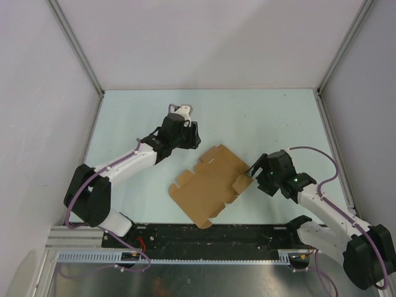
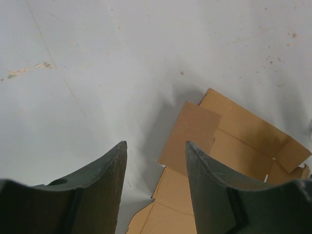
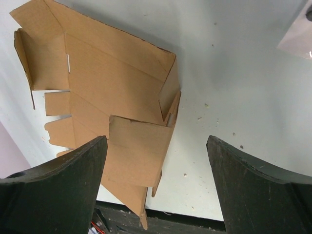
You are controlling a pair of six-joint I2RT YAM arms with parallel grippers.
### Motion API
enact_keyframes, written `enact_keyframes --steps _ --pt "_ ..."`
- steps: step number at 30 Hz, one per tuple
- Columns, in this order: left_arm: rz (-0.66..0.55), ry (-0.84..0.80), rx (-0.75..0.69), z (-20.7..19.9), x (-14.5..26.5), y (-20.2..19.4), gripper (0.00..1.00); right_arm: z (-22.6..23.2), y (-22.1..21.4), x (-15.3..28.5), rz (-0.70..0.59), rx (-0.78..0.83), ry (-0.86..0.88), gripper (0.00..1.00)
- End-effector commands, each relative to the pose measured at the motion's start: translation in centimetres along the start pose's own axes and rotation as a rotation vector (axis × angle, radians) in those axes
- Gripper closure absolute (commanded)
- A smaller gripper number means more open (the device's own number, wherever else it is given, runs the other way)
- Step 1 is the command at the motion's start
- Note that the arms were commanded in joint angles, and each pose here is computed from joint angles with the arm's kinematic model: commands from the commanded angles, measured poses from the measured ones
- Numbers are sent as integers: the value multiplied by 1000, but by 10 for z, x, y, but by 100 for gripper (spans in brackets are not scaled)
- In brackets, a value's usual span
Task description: Fold the paper box
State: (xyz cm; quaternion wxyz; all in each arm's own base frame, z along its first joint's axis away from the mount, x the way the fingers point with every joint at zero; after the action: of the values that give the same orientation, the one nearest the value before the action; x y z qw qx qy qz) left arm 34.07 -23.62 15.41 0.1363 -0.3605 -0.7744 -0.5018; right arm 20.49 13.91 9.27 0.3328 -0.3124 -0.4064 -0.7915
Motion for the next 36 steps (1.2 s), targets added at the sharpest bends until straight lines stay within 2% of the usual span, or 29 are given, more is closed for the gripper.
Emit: enact_keyframes --steps 1,5,12,20,34,36 --pt "-27 -104 8 -21 4 12 44 20 15 -2 -20 3 71 11" --pt "-33 -112 8 -22 8 12 44 11 21 -5 -28 -45 31 12" --pt "-39 -124 9 -23 14 13 44 10 28 -15 -20 -55 47 19" --pt "-29 -123 13 -21 14 8 45 7 34 -19 -42 -52 34 22" --pt "-33 -125 11 -20 18 7 46 -4 43 -34 -57 -56 -8 33" --pt "-33 -124 12 -20 18 7 46 -4 42 -37 -48 -54 -5 37"
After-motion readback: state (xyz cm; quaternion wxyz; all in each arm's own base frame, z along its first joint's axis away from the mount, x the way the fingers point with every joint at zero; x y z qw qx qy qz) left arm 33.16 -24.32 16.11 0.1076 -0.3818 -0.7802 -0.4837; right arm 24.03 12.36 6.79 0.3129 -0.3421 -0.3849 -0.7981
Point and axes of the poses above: each gripper's point midway between its finger pads, its own x axis back along the fingers, its own z axis along the line the jaws close on, y = z × x, the point moved 2 cm from there along x, back along the fingers, and after that the axes turned 15 degrees about x, right-handed, at the moved point
